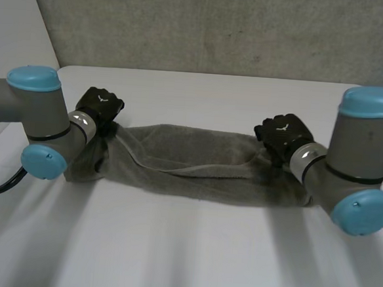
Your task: Fold the towel.
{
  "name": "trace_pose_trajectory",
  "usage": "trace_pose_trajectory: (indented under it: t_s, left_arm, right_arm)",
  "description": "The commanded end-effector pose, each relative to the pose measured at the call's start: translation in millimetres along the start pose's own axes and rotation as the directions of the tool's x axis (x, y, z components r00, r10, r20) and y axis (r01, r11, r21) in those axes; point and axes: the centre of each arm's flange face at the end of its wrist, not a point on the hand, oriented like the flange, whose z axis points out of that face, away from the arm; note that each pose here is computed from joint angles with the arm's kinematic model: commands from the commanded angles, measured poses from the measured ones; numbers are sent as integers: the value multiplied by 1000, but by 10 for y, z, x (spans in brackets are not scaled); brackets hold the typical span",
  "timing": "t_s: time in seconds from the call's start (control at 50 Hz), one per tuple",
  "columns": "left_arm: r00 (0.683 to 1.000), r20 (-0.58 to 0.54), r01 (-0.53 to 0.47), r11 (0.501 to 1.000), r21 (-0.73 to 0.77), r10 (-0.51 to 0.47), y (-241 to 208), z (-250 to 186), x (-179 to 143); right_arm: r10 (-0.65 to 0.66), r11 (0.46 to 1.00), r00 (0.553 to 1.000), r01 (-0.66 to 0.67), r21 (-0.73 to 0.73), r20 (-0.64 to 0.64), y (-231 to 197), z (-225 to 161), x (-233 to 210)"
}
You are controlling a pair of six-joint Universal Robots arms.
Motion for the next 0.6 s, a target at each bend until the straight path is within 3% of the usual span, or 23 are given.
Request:
trace_pose_trajectory:
  t_s: [0.02, 0.12, 0.4, 0.6]
  left_arm:
    - [1000, 2, 3, 1000, 4, -3, -22, -9, -13]
    - [1000, -1, 5, 1000, -7, -5, -10, -17, -14]
    - [1000, 15, 0, 1000, 14, -1, -78, -10, -63]
    - [999, 37, -11, 999, 46, 9, -104, 197, -107]
  right_arm:
    - [-11, 999, 1000, 10, -32, -19, 155, 227, -113]
    - [-25, 999, 992, 21, -33, -122, 150, 378, -51]
    - [-3, 1000, 983, 3, -1, -182, 84, 377, 110]
    - [85, 996, 947, -84, 14, -310, 229, 462, 711]
